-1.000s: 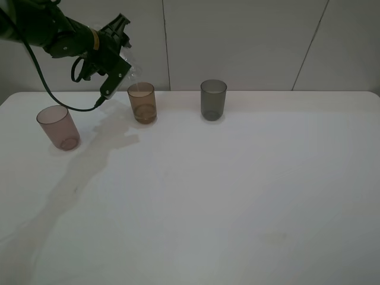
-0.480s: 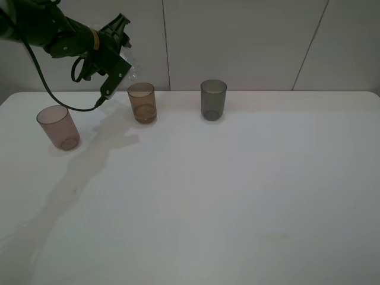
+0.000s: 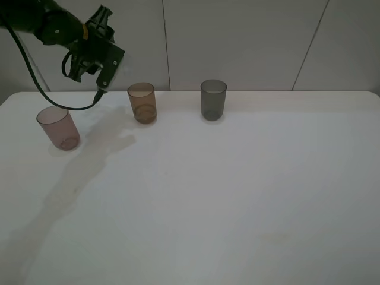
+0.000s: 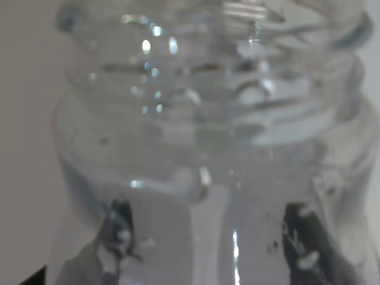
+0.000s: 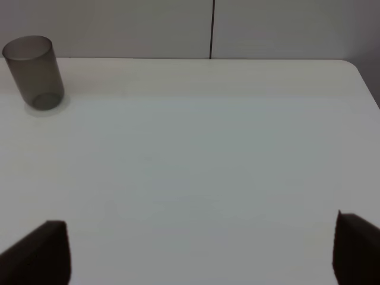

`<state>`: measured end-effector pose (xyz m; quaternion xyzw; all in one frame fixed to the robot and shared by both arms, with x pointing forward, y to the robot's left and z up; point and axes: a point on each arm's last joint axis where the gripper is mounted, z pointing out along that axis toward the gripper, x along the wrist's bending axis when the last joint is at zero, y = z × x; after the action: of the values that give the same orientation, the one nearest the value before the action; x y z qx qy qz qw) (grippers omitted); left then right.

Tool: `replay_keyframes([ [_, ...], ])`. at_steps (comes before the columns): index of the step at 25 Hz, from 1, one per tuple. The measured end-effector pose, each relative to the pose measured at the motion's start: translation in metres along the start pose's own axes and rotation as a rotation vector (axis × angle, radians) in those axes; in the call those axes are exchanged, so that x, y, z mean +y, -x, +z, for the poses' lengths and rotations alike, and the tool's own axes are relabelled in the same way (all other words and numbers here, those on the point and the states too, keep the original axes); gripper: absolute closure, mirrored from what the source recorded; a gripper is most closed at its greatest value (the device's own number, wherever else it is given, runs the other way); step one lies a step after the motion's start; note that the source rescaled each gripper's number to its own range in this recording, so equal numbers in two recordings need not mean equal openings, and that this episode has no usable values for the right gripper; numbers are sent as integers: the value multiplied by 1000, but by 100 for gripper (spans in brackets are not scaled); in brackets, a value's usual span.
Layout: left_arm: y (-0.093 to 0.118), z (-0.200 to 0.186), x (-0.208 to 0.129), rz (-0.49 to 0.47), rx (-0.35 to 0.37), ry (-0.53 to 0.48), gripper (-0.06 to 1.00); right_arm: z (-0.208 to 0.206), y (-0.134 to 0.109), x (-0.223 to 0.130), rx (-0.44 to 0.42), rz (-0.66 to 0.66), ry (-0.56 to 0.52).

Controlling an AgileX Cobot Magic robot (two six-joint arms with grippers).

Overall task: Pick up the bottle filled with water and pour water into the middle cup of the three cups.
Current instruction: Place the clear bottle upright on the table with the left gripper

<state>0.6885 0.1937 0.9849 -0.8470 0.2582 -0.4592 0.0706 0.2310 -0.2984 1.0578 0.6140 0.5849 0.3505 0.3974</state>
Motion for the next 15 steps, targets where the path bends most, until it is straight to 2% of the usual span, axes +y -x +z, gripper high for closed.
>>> replay_keyframes([
  [2, -4, -8, -4, -143, -13, -9, 92, 0, 0, 0, 0, 0, 0],
  [4, -8, -16, -6, -340, -12, -5, 92, 0, 0, 0, 0, 0, 0],
  [8, -19, -29, -1, -841, -2, 41, 92, 0, 0, 0, 0, 0, 0],
  [10, -28, -37, 8, -1061, 1, 82, 92, 0, 0, 0, 0, 0, 0],
  [13, -40, -46, 26, -1315, -11, 145, 92, 0, 0, 0, 0, 0, 0],
  [15, -45, -49, 40, -1452, -36, 183, 92, 0, 0, 0, 0, 0, 0],
])
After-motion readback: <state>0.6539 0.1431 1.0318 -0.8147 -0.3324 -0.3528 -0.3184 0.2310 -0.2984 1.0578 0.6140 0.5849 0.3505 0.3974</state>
